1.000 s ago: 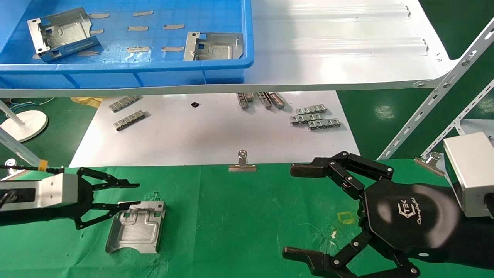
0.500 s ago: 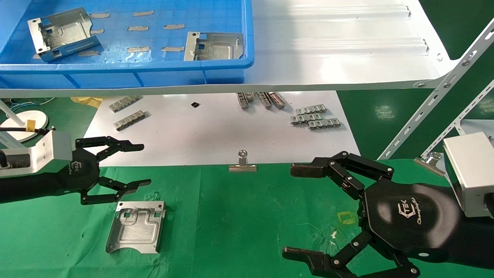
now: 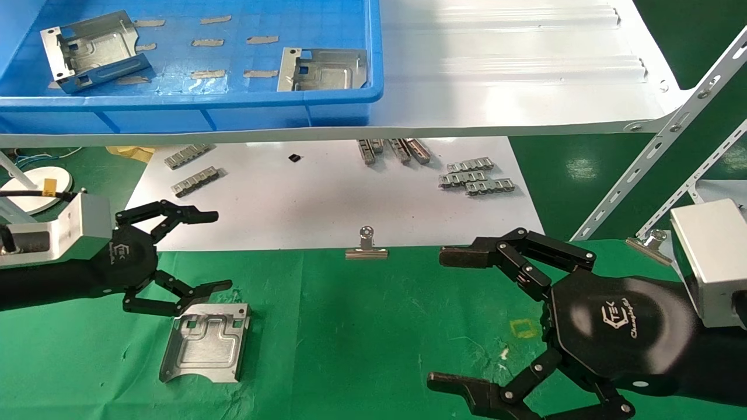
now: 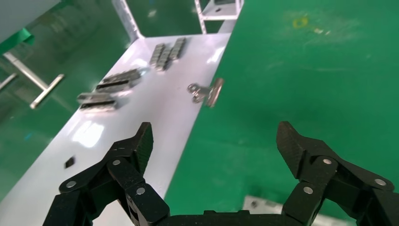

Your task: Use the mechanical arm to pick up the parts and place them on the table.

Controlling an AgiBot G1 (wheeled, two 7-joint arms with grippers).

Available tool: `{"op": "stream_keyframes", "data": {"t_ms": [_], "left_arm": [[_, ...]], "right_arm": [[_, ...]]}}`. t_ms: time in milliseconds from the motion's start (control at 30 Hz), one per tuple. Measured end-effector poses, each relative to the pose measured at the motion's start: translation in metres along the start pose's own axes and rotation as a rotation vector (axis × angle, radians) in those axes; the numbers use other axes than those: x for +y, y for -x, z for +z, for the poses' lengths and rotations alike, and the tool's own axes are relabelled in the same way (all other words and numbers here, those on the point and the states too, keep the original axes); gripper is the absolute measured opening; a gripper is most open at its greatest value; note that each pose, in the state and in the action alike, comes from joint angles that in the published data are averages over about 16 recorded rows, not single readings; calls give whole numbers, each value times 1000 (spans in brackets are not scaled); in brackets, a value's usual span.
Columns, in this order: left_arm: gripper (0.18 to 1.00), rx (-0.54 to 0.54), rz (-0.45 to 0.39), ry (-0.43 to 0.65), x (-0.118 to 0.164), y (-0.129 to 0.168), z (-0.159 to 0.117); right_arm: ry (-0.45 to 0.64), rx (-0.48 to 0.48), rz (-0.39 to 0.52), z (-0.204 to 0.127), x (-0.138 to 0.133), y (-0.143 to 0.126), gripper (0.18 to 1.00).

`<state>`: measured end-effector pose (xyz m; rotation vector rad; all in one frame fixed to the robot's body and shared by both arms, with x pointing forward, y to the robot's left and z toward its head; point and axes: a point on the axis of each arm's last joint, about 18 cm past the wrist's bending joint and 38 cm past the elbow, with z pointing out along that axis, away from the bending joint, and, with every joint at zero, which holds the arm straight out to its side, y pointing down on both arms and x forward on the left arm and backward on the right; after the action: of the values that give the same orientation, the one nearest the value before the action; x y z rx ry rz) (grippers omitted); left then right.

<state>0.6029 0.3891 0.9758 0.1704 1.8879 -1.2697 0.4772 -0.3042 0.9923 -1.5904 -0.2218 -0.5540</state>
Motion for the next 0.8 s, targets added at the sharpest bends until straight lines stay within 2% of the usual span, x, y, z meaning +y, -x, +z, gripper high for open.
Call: {"op": "stream_keyframes", "data": {"t_ms": [267, 800], "left_arm": [[979, 16, -39, -64, -13, -9, 6], [1001, 66, -116, -182, -47, -32, 10]], "right_arm": [[0, 0, 0, 0, 0, 0, 1000], [0, 0, 0, 0, 0, 0, 1000]]}}
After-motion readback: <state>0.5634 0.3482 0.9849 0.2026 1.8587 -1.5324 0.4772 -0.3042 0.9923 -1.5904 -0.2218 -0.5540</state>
